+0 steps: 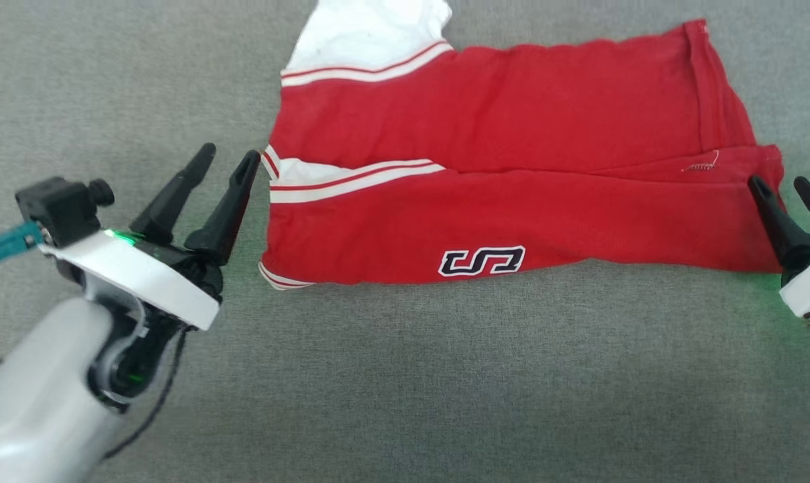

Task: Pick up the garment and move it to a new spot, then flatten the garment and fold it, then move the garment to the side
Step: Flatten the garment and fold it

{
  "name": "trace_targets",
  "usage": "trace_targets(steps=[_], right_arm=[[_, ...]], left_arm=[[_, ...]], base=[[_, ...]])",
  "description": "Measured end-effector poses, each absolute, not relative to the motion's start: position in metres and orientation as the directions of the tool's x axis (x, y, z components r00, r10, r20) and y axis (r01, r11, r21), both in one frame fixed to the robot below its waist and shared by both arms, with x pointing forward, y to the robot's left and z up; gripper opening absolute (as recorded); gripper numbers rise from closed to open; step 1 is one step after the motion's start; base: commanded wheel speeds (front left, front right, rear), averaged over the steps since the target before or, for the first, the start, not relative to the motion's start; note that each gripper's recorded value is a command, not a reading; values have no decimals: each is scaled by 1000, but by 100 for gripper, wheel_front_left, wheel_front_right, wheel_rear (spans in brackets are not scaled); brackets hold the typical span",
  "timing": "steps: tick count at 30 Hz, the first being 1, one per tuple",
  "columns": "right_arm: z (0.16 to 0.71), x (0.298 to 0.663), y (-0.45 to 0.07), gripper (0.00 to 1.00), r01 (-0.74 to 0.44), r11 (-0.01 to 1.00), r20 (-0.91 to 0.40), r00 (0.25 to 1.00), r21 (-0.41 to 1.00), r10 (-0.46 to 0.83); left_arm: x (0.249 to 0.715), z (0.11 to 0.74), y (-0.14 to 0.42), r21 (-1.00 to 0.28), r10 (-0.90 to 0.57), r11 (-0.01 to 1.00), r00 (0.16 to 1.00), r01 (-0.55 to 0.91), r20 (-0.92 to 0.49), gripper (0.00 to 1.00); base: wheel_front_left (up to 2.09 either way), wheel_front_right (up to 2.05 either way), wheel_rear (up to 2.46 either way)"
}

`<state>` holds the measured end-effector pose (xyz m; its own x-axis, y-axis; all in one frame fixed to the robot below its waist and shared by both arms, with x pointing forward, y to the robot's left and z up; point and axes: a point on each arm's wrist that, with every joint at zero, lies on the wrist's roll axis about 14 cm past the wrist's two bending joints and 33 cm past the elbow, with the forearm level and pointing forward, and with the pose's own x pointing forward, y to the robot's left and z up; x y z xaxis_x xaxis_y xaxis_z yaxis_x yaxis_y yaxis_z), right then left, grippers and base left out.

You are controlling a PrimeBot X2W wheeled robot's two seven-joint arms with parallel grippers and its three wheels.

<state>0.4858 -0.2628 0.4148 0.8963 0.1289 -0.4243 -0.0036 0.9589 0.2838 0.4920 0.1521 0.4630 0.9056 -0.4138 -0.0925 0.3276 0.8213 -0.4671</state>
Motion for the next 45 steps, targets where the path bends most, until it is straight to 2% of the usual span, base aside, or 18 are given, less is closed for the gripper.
trace_targets(steps=[4, 9, 13, 16, 20, 23, 29, 34, 36, 37, 38, 42, 43, 44, 45], right_arm=[[434, 485, -261, 100, -26, 959, -375, 917, 282, 135], [455, 487, -259, 100, -51, 958, -322, 936, 282, 144], [460, 485, -258, 100, -52, 956, -308, 940, 287, 144], [462, 484, -260, 100, -49, 957, -301, 944, 286, 138], [465, 484, -265, 100, -38, 958, -285, 951, 284, 122], [464, 482, -270, 100, -25, 960, -287, 952, 280, 109], [458, 476, -286, 100, 14, 964, -304, 950, 265, 69], [454, 473, -292, 100, 29, 967, -315, 947, 254, 54], [455, 473, -295, 100, 31, 969, -319, 946, 244, 50], [456, 473, -296, 100, 28, 971, -321, 946, 238, 51], [456, 473, -296, 100, 23, 974, -327, 944, 227, 54], [446, 470, -291, 100, -21, 983, -412, 906, 181, 95], [433, 463, -286, 100, -55, 987, -496, 859, 152, 124], [433, 463, -286, 100, -55, 987, -496, 859, 152, 124], [425, 458, -284, 100, -78, 988, -552, 822, 136, 141]], left_arm=[[486, 485, 150, -378, -508, 825, 844, 420, -171, 100], [466, 484, 144, -294, -563, 826, 714, 481, -416, 100], [448, 475, 125, -363, -601, 797, 567, 483, -564, 100], [436, 455, 124, -362, -570, 807, 456, 466, -683, 100], [431, 420, 130, -361, -511, 837, 351, 411, -785, 100], [436, 399, 139, -343, -464, 863, 315, 372, -828, 100], [441, 368, 135, -386, -462, 867, 217, 315, -860, 100], [443, 356, 127, -461, -510, 845, 147, 271, -847, 100], [443, 355, 126, -477, -523, 837, 134, 267, -842, 42], [443, 355, 126, -478, -523, 836, 127, 270, -843, 27], [444, 355, 126, -478, -524, 835, 124, 274, -843, 0], [445, 353, 120, -504, -548, 822, 123, 267, -828, 0], [445, 353, 119, -510, -556, 816, 127, 271, -821, 0], [445, 353, 119, -510, -556, 816, 127, 271, -821, 0], [445, 353, 118, -513, -561, 812, 126, 279, -818, 0]], base=[[0, 0, 0], [0, 0, 0], [0, 0, 0], [0, 0, 0], [0, 0, 0], [0, 0, 0], [0, 0, 0], [0, 0, 0], [0, 0, 0], [0, 0, 0], [0, 0, 0], [0, 0, 0], [0, 0, 0], [0, 0, 0], [0, 0, 0]])
